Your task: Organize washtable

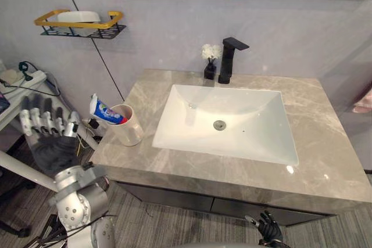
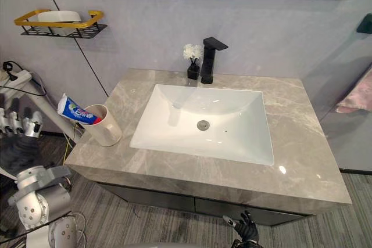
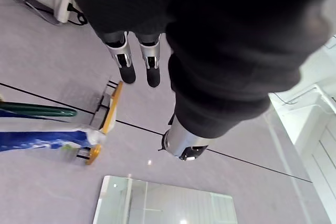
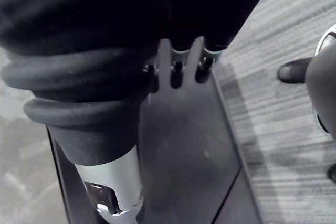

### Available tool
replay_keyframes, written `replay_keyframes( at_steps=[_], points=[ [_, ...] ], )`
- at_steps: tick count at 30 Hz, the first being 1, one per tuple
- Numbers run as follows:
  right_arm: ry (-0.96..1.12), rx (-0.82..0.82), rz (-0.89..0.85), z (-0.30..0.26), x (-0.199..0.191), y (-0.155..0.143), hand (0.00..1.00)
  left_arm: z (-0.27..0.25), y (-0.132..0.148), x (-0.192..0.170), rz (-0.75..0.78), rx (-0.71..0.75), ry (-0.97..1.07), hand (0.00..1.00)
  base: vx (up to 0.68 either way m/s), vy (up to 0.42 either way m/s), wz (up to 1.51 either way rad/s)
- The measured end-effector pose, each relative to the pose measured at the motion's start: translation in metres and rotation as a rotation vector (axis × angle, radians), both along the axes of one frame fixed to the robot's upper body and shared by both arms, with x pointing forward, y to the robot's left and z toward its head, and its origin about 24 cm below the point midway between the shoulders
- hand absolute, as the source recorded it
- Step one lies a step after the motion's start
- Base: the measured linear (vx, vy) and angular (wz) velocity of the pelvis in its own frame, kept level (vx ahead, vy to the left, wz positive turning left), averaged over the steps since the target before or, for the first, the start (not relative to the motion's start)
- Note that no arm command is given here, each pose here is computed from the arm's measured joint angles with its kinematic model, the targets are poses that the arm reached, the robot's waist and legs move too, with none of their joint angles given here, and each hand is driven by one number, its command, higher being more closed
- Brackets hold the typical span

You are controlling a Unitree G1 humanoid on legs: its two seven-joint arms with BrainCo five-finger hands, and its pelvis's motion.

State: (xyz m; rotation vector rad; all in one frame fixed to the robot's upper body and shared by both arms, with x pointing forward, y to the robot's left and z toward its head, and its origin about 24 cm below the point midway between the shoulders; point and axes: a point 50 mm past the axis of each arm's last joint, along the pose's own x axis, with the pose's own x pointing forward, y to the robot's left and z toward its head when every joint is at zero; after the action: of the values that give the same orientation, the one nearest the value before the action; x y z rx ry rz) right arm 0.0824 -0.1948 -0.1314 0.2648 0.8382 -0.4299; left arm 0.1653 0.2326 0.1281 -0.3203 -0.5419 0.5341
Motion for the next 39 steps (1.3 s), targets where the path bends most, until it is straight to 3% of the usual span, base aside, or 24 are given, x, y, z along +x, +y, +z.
replay_keyframes(
  at_steps=[15,39],
  points=[
    [0.019,0.029,0.049,-0.004,0.000,0.014,0.00,-0.070,-0.022,0.012,-0.176,-0.145,0.287,1.00,-0.01,-0.005,0.00],
    [0.027,0.007,0.108,-0.004,0.000,0.016,0.00,-0.100,-0.003,0.011,-0.128,-0.088,0.459,1.00,-0.02,-0.013,-0.04]
  ],
)
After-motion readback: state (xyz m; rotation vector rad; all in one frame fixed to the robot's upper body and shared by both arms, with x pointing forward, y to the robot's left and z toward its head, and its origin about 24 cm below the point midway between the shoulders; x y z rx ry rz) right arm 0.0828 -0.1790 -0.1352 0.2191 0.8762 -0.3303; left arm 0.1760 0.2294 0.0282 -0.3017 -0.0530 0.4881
